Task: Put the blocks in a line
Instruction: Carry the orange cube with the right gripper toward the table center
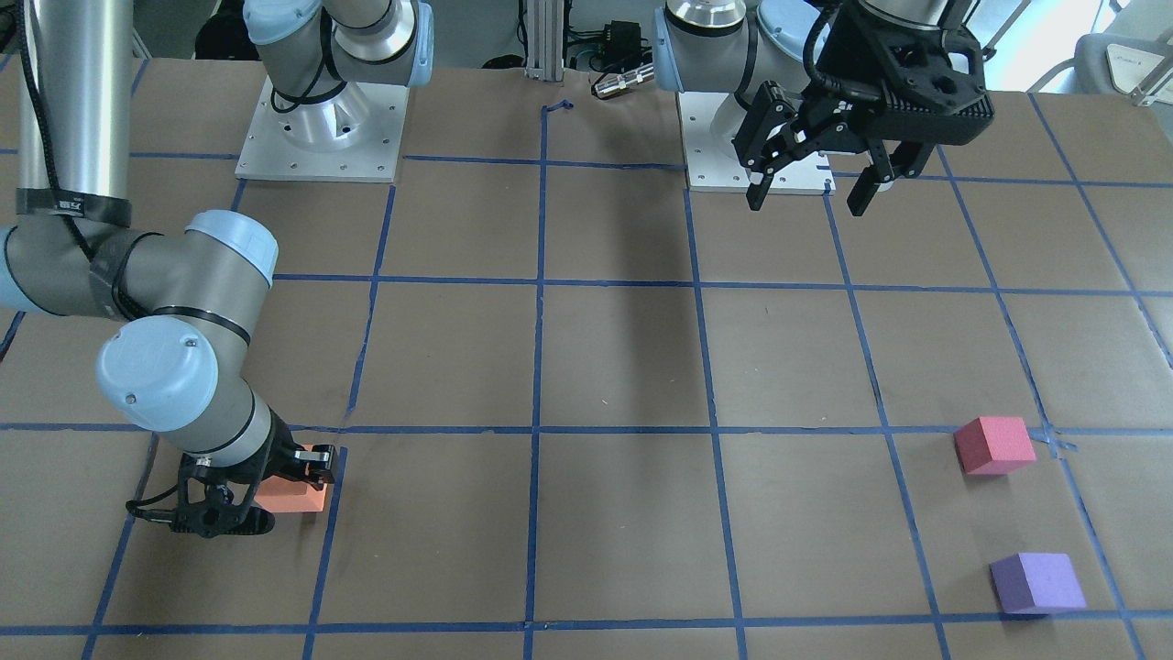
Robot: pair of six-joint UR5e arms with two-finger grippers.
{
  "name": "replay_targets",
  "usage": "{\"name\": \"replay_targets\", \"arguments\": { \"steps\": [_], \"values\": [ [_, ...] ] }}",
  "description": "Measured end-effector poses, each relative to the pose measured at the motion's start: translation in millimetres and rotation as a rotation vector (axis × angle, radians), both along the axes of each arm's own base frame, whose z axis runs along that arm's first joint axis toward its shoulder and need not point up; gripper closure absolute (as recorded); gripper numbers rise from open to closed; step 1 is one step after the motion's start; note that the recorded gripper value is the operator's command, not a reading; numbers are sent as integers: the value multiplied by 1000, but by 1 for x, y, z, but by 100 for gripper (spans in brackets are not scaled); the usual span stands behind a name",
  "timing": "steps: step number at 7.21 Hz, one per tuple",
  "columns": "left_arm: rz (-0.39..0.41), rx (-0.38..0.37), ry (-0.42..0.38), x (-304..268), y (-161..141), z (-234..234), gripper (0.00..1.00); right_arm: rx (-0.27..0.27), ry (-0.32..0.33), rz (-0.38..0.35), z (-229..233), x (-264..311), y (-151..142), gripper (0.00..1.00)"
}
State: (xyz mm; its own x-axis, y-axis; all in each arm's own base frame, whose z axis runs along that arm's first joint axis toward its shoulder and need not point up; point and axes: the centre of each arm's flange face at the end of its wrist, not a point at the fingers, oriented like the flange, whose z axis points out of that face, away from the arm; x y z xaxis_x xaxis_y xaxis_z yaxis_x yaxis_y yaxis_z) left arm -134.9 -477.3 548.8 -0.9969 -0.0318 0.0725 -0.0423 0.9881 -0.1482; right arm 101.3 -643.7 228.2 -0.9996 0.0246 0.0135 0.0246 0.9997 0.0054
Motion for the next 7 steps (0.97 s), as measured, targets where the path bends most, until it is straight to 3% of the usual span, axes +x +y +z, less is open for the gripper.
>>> {"name": "replay_targets", "arguments": {
  "steps": [4,7],
  "values": [
    [1,1,-8,1,1,0,0,50,-76,-33,39,118,-9,100],
    [0,2,-9,0,1,0,0,45,-59,-2,21,221,-19,100]
  ]
}}
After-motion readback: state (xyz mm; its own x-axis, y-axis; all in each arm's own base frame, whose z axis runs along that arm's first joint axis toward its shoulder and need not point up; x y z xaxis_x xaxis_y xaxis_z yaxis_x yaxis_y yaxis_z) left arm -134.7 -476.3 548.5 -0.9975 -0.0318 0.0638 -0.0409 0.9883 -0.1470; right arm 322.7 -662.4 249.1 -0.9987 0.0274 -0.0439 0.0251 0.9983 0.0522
